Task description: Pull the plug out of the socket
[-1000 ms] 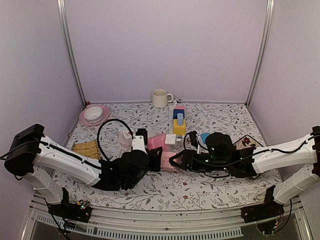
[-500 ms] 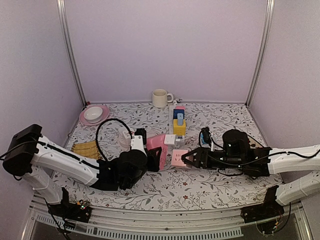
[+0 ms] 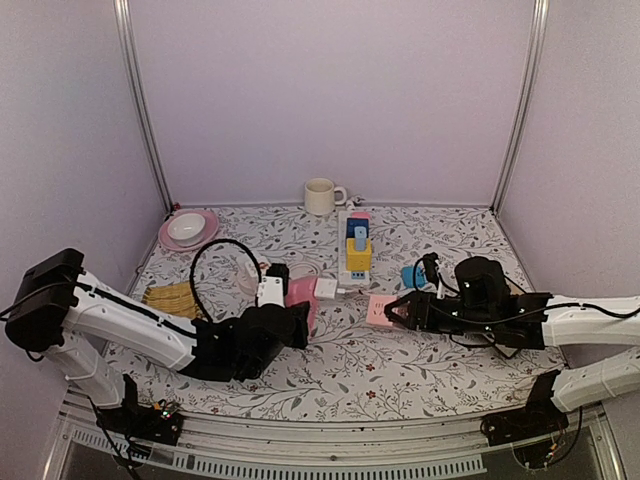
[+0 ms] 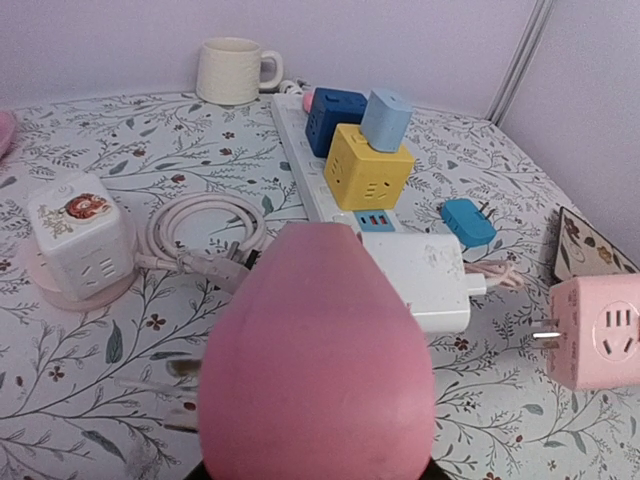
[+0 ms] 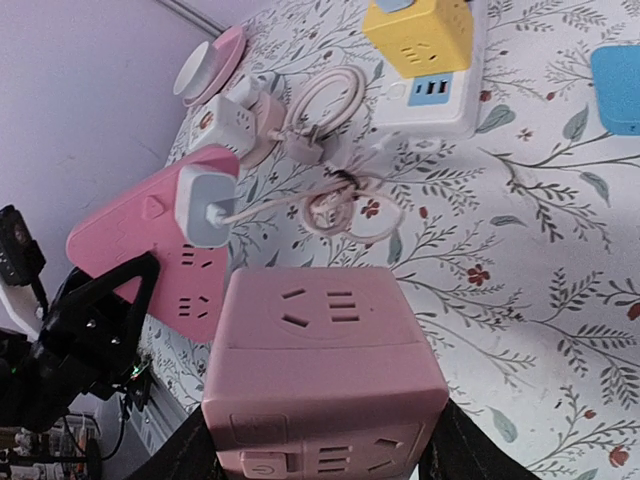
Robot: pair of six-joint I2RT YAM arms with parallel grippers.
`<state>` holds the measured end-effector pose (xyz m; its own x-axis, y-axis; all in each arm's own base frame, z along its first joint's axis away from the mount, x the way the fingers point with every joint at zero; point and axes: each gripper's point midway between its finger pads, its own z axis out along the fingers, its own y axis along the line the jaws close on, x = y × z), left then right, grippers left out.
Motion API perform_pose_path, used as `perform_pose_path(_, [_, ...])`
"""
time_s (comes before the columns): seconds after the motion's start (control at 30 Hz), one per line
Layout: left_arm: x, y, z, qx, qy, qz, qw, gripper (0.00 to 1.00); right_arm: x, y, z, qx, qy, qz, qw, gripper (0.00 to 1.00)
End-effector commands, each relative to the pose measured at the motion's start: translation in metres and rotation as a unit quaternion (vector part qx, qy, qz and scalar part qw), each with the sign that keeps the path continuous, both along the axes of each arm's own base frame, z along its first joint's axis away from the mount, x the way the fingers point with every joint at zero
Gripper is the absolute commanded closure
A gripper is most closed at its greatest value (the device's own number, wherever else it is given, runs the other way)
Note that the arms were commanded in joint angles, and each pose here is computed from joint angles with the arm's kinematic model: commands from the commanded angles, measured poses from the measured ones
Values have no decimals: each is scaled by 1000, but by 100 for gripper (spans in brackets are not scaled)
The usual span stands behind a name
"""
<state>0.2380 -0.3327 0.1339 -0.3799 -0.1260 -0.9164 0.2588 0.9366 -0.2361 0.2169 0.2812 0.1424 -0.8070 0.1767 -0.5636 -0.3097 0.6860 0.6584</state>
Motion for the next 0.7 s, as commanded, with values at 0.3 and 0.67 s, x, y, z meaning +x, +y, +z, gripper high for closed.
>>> perform_pose_path(0.3, [3,8,35,-42,-23,7,999,100,29,-65,-46,-30,28,-66,997,88])
perform_pose_path(0.67, [0,16,49,-52,-27,1,998,100,18,-78,-67,-35,47,-83,995,55])
